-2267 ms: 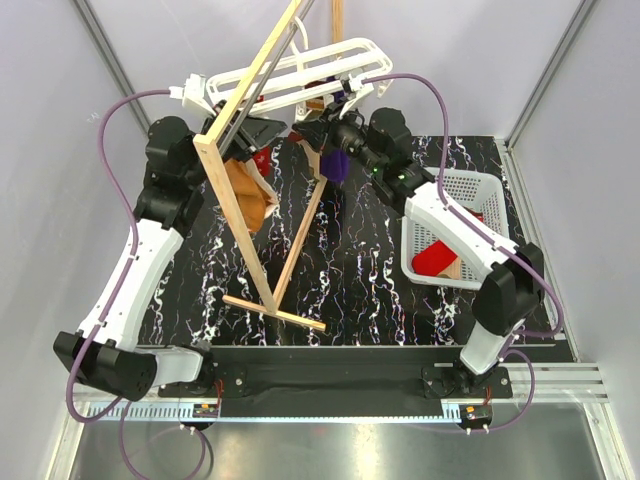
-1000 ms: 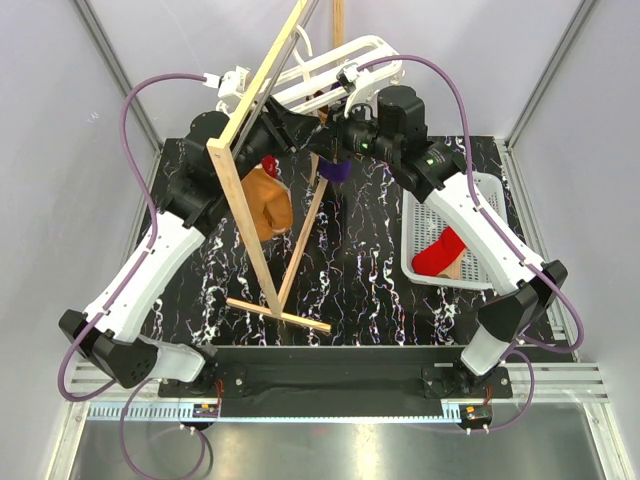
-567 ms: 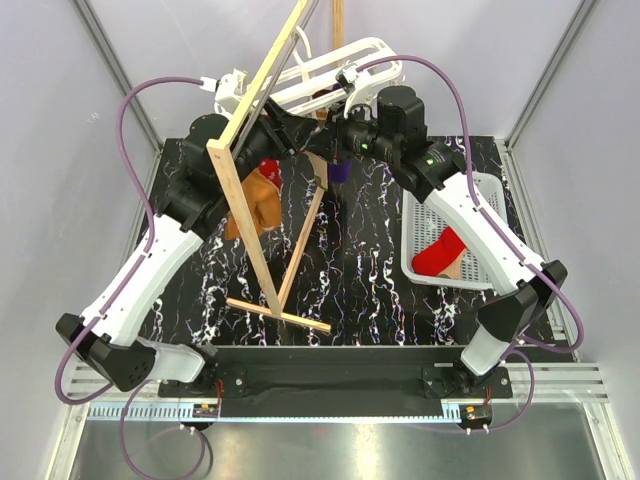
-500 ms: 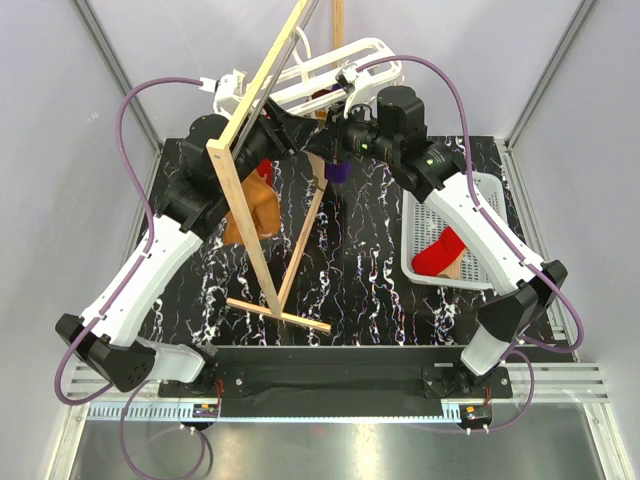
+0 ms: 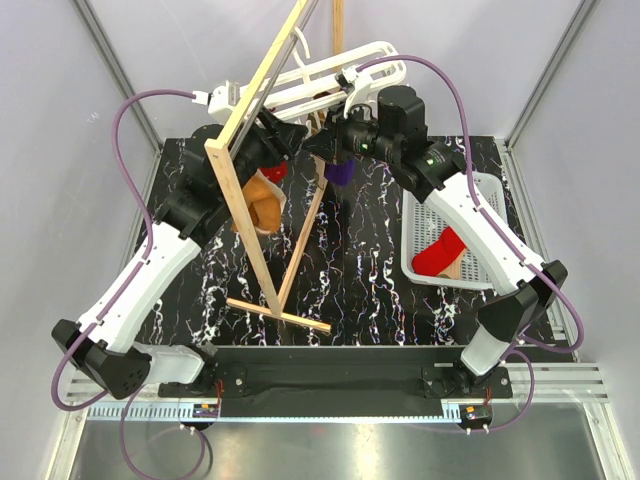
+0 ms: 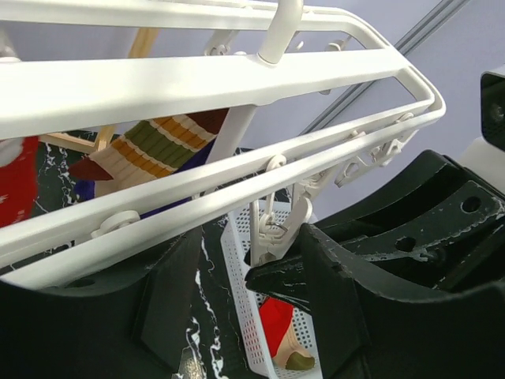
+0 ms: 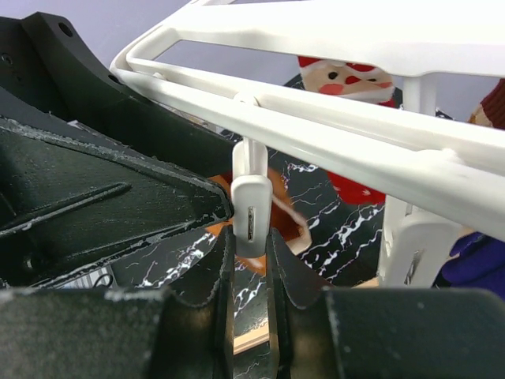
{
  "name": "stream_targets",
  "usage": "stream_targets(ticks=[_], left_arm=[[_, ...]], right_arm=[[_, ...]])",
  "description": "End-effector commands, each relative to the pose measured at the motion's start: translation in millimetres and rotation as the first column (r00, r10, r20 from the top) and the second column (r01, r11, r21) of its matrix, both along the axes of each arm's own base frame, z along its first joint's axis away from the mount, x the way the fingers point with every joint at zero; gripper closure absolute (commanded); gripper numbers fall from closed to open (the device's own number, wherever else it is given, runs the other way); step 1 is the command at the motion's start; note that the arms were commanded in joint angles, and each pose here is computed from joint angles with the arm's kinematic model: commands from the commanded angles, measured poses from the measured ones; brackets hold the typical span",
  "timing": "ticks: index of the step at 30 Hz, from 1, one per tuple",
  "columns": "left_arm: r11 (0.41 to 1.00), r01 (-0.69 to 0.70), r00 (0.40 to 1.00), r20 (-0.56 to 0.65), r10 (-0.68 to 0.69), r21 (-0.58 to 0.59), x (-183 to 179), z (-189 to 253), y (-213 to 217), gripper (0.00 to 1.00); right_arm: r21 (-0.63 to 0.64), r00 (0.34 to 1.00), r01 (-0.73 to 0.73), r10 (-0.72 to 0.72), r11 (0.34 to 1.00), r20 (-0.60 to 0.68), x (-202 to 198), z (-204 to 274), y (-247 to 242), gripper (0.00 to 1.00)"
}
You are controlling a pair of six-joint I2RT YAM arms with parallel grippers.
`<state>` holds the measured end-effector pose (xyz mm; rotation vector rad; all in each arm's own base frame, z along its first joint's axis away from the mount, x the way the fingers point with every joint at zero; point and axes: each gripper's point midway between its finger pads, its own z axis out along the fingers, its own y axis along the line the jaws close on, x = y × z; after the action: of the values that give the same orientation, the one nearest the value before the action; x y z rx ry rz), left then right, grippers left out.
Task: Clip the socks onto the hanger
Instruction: Open the clamp at the hanger.
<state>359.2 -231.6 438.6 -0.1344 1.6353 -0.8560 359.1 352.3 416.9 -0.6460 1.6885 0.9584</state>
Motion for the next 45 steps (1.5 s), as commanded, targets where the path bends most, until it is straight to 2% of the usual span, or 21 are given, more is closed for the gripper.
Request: stream_targets(ticks=[1, 9, 17, 22, 23, 24, 27, 29, 30, 31, 32, 34, 35, 38, 41, 42, 44, 45], left_arm=[[0.998, -0.046, 0.998, 0.046, 0.048, -0.031, 7, 23, 8, 0.42], [0.998, -0.025, 0.999, 0.039, 0.028, -0.051, 13, 23, 0, 0.42], [0.995, 0.063, 0.998, 0.034, -0.060, -0.075, 15, 21, -21, 0.43], [0.996, 0.049, 0.998, 0.036, -0.047, -0.069, 18, 21, -20, 0.46], [0.996, 0.049, 0.998, 0.045, -0.046, -0.068, 18, 23, -20, 0.49], [0.996, 0.052, 0.998, 0.049, -0.049, -0.065, 18, 24, -20, 0.72], [0.997, 0.058, 0.997, 0.059, -0.055, -0.058, 18, 24, -21, 1.00], [0.997, 0.053, 0.997, 0.055, -0.050, -0.049, 18, 21, -20, 1.00], [0.998, 0.050, 0.997, 0.054, -0.047, -0.047, 18, 21, -19, 1.00], [0.998, 0.045, 0.998, 0.052, -0.043, -0.044, 18, 21, -18, 1.00], [0.998, 0.042, 0.998, 0.053, -0.040, -0.042, 17, 22, -17, 1.00], [0.999, 0.040, 0.998, 0.046, -0.038, -0.026, 16, 21, -16, 1.00], [0.999, 0.036, 0.999, 0.037, -0.035, -0.016, 15, 21, -14, 1.00], [1.000, 0.026, 0.999, 0.026, -0.027, 0.014, 13, 19, -10, 1.00], [0.999, 0.022, 0.999, 0.027, -0.023, 0.039, 10, 17, -7, 1.00], [0.999, 0.025, 0.999, 0.026, -0.026, 0.044, 10, 15, -7, 1.00], [0.998, 0.040, 0.999, 0.032, -0.041, 0.048, 7, 16, -8, 1.00], [0.998, 0.043, 0.998, 0.033, -0.044, 0.051, 7, 15, -8, 1.00]], right_arm=[[0.018, 0.998, -0.063, 0.063, 0.998, 0.013, -19, 14, 2, 1.00], [0.018, 0.998, -0.066, 0.066, 0.998, 0.009, -19, 11, 1, 1.00], [0.019, 0.997, -0.075, 0.075, 0.997, 0.011, -22, 11, 1, 1.00], [0.020, 0.997, -0.080, 0.080, 0.997, 0.014, -24, 11, 0, 1.00], [0.019, 0.996, -0.083, 0.083, 0.996, 0.014, -25, 11, 1, 1.00], [0.016, 0.997, -0.082, 0.082, 0.996, 0.015, -25, 11, 0, 1.00], [0.009, 0.997, -0.072, 0.072, 0.997, 0.015, -24, 9, -2, 1.00], [0.007, 0.998, -0.061, 0.061, 0.998, 0.009, -24, 7, -4, 0.92], [0.003, 0.999, -0.039, 0.038, 0.999, 0.008, -22, 6, -6, 0.80], [-0.002, 1.000, -0.023, 0.023, 1.000, 0.001, -21, 4, -9, 0.60], [-0.005, 1.000, 0.000, 0.000, 1.000, -0.001, -21, 5, -13, 0.51], [-0.038, 0.996, 0.079, -0.080, 0.996, -0.029, -16, -4, -25, 0.38], [-0.046, 0.993, 0.113, -0.115, 0.992, -0.030, -17, -3, -33, 0.36], [-0.128, 0.961, 0.260, -0.269, 0.957, -0.059, -14, -23, -64, 0.33], [-0.268, 0.881, 0.444, -0.471, 0.855, -0.044, -8, -54, -113, 0.31], [-0.358, 0.825, 0.515, -0.564, 0.778, -0.039, -6, -75, -140, 0.30], [-0.434, 0.745, 0.587, -0.666, 0.684, -0.042, -3, -94, -178, 0.30], [-0.483, 0.662, 0.637, -0.747, 0.601, -0.057, 0, -109, -212, 0.30]])
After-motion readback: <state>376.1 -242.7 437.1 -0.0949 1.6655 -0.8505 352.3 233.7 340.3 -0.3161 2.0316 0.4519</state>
